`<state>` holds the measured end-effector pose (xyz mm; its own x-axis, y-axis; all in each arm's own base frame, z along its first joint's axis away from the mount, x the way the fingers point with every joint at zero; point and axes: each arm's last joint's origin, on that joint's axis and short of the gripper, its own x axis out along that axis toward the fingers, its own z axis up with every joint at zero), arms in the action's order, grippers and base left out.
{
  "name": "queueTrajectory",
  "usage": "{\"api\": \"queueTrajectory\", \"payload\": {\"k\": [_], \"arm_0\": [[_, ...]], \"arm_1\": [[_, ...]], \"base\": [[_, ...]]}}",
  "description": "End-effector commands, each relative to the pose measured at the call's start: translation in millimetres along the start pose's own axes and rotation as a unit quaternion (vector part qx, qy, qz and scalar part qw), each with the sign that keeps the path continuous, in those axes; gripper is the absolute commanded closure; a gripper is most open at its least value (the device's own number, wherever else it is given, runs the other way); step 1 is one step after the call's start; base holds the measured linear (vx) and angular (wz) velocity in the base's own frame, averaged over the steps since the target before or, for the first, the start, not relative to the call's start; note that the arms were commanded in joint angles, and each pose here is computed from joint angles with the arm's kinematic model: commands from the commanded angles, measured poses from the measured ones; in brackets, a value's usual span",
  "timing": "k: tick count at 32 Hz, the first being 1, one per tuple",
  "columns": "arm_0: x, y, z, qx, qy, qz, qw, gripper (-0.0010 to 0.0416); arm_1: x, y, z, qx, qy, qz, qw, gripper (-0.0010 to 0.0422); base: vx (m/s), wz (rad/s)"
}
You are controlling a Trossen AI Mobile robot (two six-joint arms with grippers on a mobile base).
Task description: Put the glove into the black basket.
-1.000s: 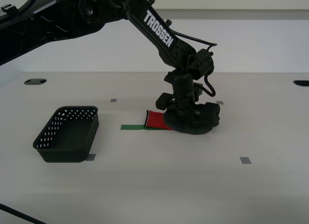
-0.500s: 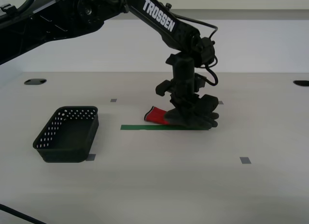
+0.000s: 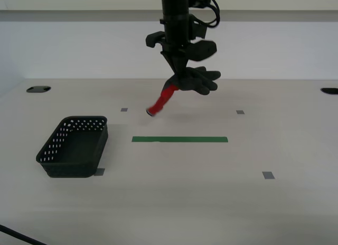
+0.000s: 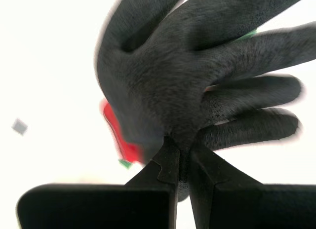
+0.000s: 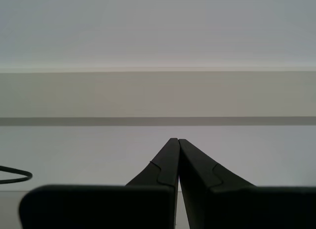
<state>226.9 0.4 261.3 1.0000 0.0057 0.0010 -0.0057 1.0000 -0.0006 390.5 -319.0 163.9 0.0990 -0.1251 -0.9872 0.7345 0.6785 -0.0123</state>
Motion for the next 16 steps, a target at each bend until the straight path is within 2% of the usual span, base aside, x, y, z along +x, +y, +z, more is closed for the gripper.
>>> {"api": "queueTrajectory", "payload": {"k": [1,3,7,8,9,11,14,15,16], "arm_0": [[0,0,0,0.0,0.003,-0.001,1.0,0.0405],[0,0,-1,0.0,0.005,-0.001,1.0,0.0405],[0,0,-1,0.0,0.008,0.0,1.0,0.0405],[0,0,-1,0.0,0.009,-0.002,1.0,0.0405],[0,0,-1,0.0,0.009,-0.001,1.0,0.0405],[0,0,-2,0.0,0.012,0.0,1.0,0.0405],[0,0,-3,0.0,0.02,-0.003,1.0,0.0405],[0,0,-4,0.0,0.021,-0.002,1.0,0.0405],[0,0,-3,0.0,0.018,0.0,1.0,0.0405]], "arm_1": [[-29,18,-8,-0.012,-0.02,0.003,1.0,0.0414],[-61,41,-26,-0.039,-0.036,0.011,0.999,0.0414],[-80,59,-52,-0.064,-0.035,0.018,0.997,0.0414],[-86,66,-70,-0.078,-0.037,0.023,0.996,0.0414],[-88,73,-100,-0.097,-0.046,0.029,0.994,0.0414],[-83,77,-116,-0.11,-0.043,0.031,0.993,0.0414],[-60,89,-195,-0.175,-0.019,0.032,0.984,0.0414],[-59,90,-203,-0.181,-0.019,0.035,0.983,0.0414],[-49,95,-226,-0.205,-0.014,0.037,0.978,0.0414]], "base": [[0.0,0.0],[0.0,0.0],[0.0,0.0],[0.0,0.0],[0.0,0.0],[0.0,0.0],[0.0,0.0],[0.0,0.0],[0.0,0.0]]}}
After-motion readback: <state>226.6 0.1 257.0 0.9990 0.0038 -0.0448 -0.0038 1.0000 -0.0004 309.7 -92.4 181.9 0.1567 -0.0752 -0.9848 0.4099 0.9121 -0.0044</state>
